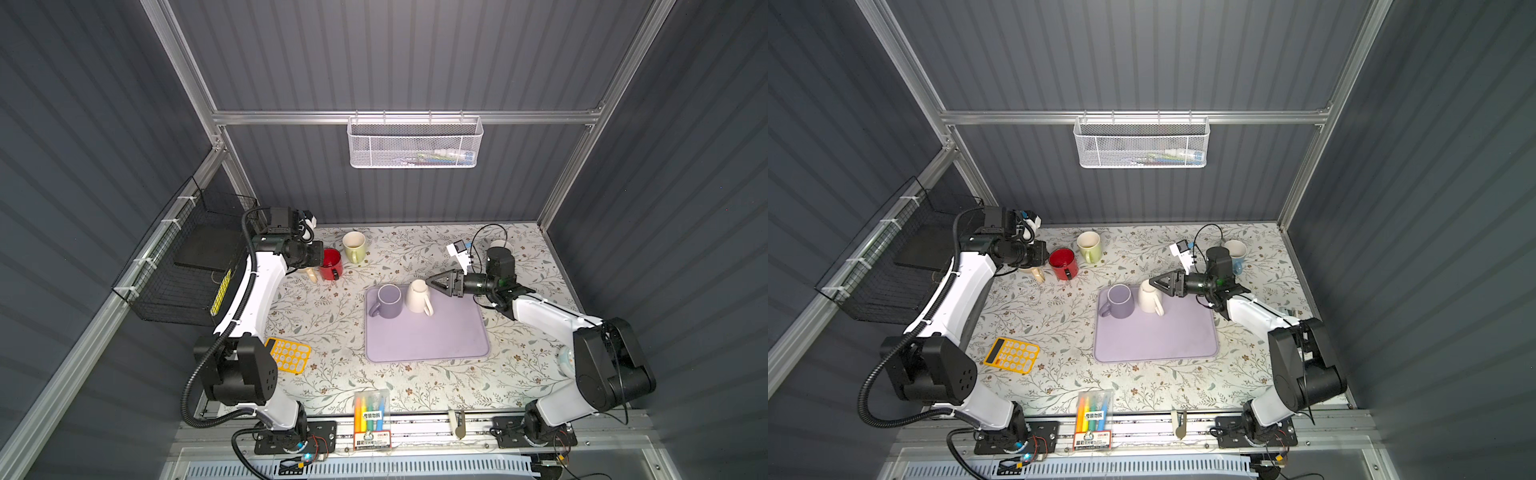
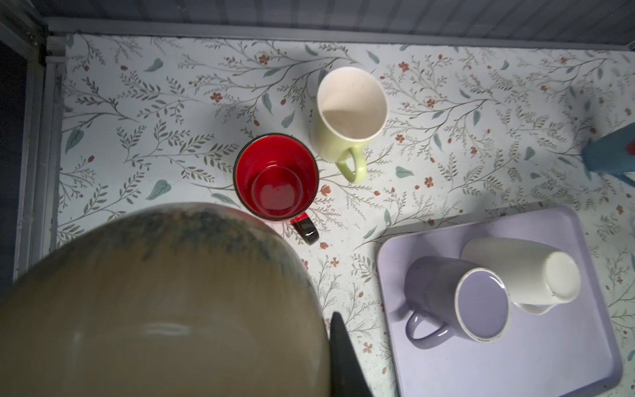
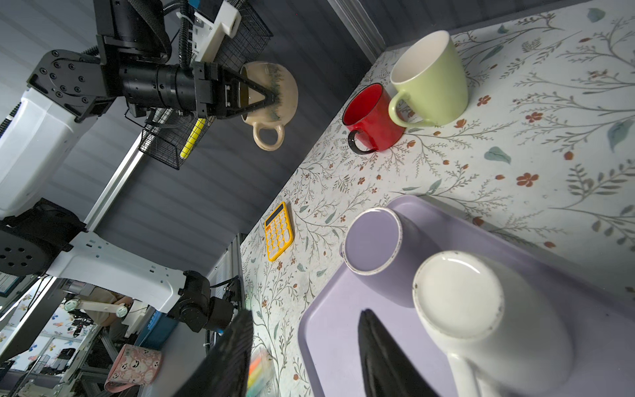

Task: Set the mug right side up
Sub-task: 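Move the beige mug with the left gripper beside the red mug beyond the tray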

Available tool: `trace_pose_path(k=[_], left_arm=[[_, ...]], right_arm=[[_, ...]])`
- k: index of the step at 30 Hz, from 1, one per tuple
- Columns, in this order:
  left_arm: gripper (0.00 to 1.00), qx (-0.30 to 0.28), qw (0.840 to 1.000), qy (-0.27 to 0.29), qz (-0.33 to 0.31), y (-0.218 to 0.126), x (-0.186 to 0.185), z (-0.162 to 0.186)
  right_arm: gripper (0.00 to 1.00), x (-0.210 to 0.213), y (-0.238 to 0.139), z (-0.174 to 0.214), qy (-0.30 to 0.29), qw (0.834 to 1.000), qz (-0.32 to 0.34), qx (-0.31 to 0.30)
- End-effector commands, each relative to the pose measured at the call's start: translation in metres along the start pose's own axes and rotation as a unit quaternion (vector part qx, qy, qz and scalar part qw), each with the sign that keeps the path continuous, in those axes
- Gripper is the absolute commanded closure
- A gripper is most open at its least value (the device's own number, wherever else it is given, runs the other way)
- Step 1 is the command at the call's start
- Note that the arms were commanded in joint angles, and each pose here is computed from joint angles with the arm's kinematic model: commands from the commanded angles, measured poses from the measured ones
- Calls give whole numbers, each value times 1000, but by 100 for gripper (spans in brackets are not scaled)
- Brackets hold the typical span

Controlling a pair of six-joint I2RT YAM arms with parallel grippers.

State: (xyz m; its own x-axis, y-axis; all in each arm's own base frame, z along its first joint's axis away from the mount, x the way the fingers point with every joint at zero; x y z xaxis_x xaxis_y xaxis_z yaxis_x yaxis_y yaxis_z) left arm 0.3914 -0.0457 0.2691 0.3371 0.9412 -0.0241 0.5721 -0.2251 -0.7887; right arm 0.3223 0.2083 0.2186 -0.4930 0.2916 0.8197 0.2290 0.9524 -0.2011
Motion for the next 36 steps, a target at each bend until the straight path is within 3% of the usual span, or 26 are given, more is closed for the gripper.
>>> trace_pose_path(k=[1,11,36], left_arm=[[100,-16,999,23,-25,-6,12,-16],[100,28,997,-15,-72,34,40,2],[100,66,996,-48,-22,108,64,12]], right_arm=[[48,0,-2,-4,-13,1000,15,-5],[48,-6,-4,1,-11,1000,27,-7],[47,-12,-9,8,1,999,40,-7]])
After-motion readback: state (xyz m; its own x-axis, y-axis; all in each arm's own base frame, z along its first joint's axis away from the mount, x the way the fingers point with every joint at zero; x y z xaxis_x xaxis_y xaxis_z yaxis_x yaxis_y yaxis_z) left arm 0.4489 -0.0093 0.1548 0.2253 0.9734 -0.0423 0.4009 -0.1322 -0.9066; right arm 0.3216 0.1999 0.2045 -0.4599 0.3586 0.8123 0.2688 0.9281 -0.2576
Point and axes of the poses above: each gripper's point midway between its finger pads, its own y axis out along the fingers, its own x axis along the line the jaws close on, z = x × y, the point moved 5 cm from there along -y, back along the fingers, and after that the axes turned 12 degrees about y, right-handed, at the moved point
